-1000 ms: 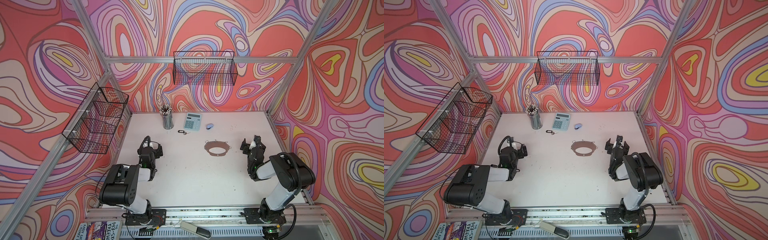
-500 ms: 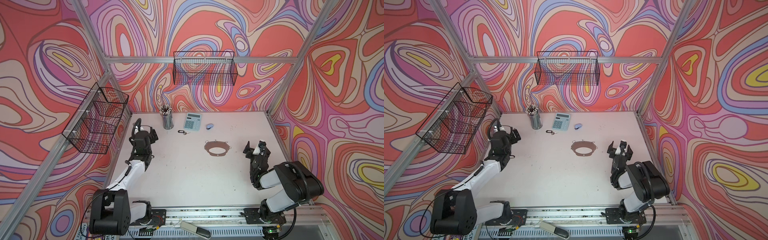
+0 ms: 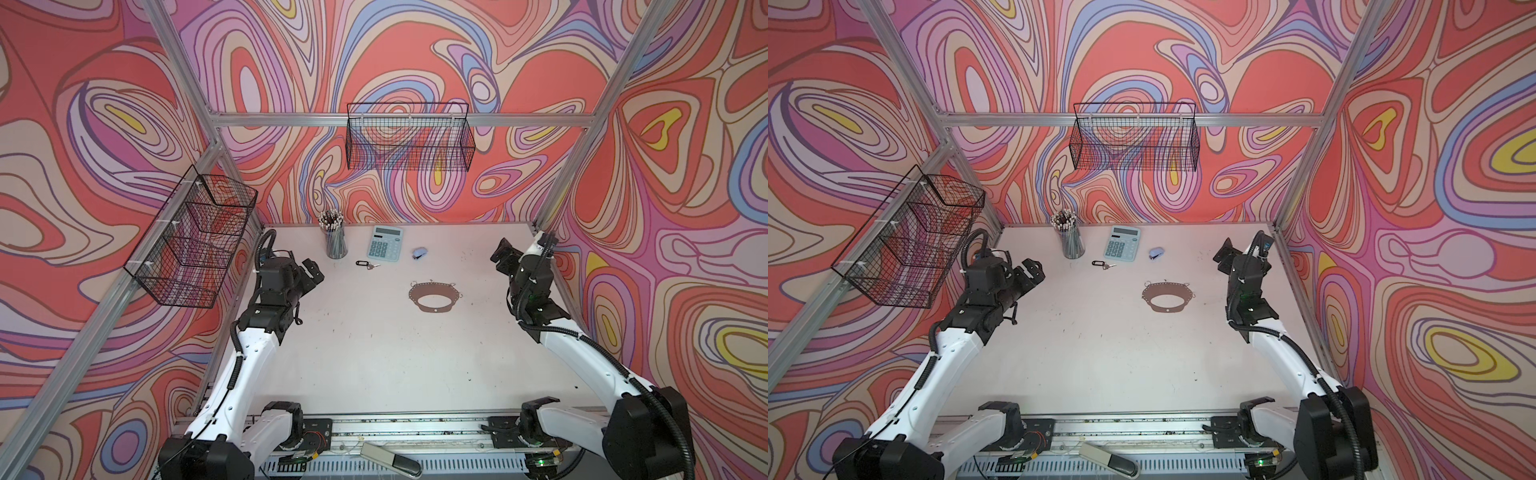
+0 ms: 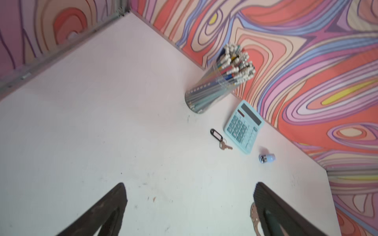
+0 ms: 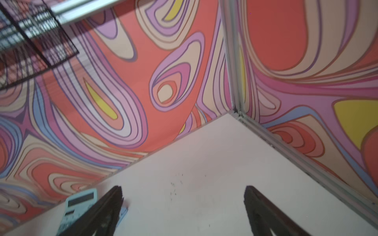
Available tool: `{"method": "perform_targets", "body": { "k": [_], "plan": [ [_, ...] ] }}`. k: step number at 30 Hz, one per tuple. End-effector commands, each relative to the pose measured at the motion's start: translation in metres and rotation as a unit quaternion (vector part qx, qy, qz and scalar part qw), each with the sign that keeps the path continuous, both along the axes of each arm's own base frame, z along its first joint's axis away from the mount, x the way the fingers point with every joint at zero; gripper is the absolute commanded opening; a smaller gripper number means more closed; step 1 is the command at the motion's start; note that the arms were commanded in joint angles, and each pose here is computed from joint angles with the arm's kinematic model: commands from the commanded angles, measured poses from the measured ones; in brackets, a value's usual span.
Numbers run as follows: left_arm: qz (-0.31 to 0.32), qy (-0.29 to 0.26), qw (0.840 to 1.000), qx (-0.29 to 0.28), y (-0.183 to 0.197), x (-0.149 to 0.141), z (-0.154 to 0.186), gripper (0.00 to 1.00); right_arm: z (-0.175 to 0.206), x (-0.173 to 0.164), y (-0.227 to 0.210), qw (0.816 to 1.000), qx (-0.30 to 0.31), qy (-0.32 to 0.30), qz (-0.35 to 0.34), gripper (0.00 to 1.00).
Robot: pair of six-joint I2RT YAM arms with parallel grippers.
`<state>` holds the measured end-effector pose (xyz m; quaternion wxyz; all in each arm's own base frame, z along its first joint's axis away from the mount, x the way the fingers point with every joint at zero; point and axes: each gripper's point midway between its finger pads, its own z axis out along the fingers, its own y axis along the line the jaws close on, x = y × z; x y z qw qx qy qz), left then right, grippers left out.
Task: Attach keys to a key ring
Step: Move the keyring to the center of the table.
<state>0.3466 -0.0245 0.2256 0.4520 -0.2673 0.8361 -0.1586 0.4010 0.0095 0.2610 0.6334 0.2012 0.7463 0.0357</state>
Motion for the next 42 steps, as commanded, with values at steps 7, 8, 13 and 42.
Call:
{"method": "perform_targets", "body": {
  "k": [7, 8, 13, 42],
  "plan": [
    [-0.135, 0.062, 0.989, 0.024, -0.081, 0.024, -0.038, 0.92, -0.065, 0.003, 0.070, 0.975, 0.074, 0.120, 0.173, 0.98],
    [-0.144, 0.069, 0.987, 0.015, -0.087, 0.029, -0.044, 0.90, -0.071, 0.003, 0.073, 0.973, 0.078, 0.128, 0.176, 0.98],
    [-0.179, 0.088, 0.979, 0.049, -0.118, 0.051, -0.066, 0.82, -0.085, 0.004, 0.084, 0.968, 0.077, 0.138, 0.193, 0.98],
    [-0.246, 0.103, 0.961, 0.071, -0.165, 0.038, -0.064, 0.88, -0.255, 0.050, 0.168, 0.879, 0.060, 0.384, 0.276, 0.38]
  ]
}}
